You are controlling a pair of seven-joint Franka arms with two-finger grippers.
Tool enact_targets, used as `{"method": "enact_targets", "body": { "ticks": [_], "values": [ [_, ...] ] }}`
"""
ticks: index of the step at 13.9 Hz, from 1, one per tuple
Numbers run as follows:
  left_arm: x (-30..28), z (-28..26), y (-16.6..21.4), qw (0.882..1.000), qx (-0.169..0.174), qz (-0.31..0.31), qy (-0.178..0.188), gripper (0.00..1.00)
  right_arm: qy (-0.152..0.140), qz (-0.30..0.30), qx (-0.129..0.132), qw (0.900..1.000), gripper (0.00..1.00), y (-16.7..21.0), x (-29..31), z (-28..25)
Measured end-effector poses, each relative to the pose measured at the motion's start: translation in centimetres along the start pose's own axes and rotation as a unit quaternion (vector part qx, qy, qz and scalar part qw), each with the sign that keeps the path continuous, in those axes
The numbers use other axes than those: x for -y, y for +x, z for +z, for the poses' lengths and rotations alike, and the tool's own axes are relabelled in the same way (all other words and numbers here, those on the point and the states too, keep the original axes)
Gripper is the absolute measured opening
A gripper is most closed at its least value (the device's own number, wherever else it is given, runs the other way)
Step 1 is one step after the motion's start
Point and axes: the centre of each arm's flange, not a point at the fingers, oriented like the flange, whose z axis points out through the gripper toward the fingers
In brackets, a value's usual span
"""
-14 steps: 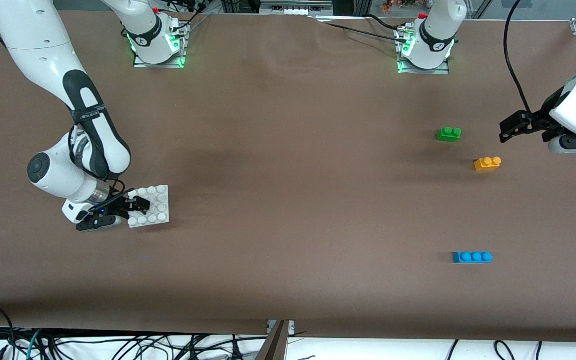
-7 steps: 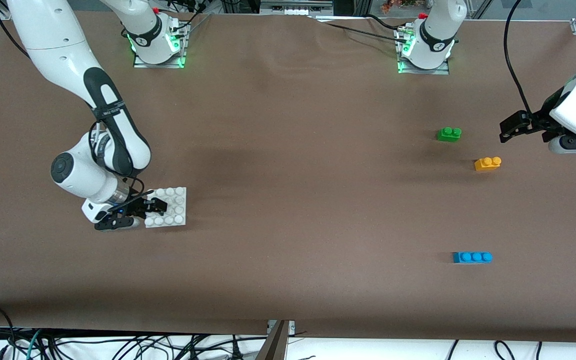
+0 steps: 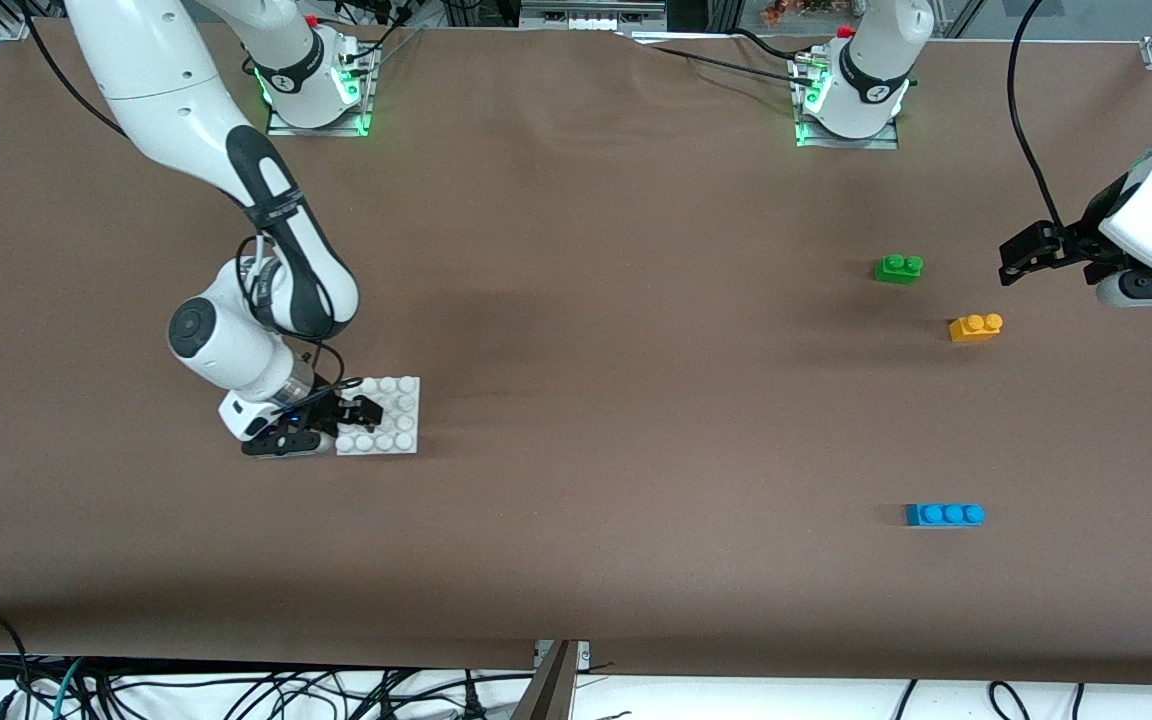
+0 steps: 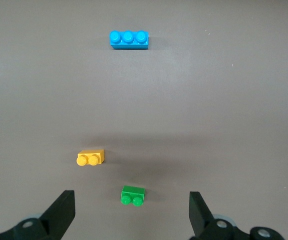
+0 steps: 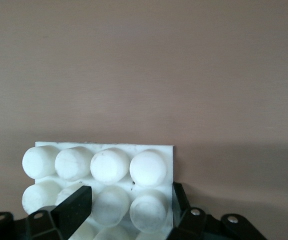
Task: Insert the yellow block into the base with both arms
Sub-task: 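Slide the white base plate toward the table middle with the right gripper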
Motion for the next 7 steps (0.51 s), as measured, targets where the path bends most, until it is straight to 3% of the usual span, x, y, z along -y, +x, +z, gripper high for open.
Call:
{"method": "enact_targets", "body": {
  "ticks": [7],
  "values": [
    [0.0, 0.0, 0.0, 1.0, 0.0, 0.0, 0.0, 1.0, 0.008, 0.01, -0.021, 1.0, 0.71, -1.3, 8.2, 1.7]
  ]
}}
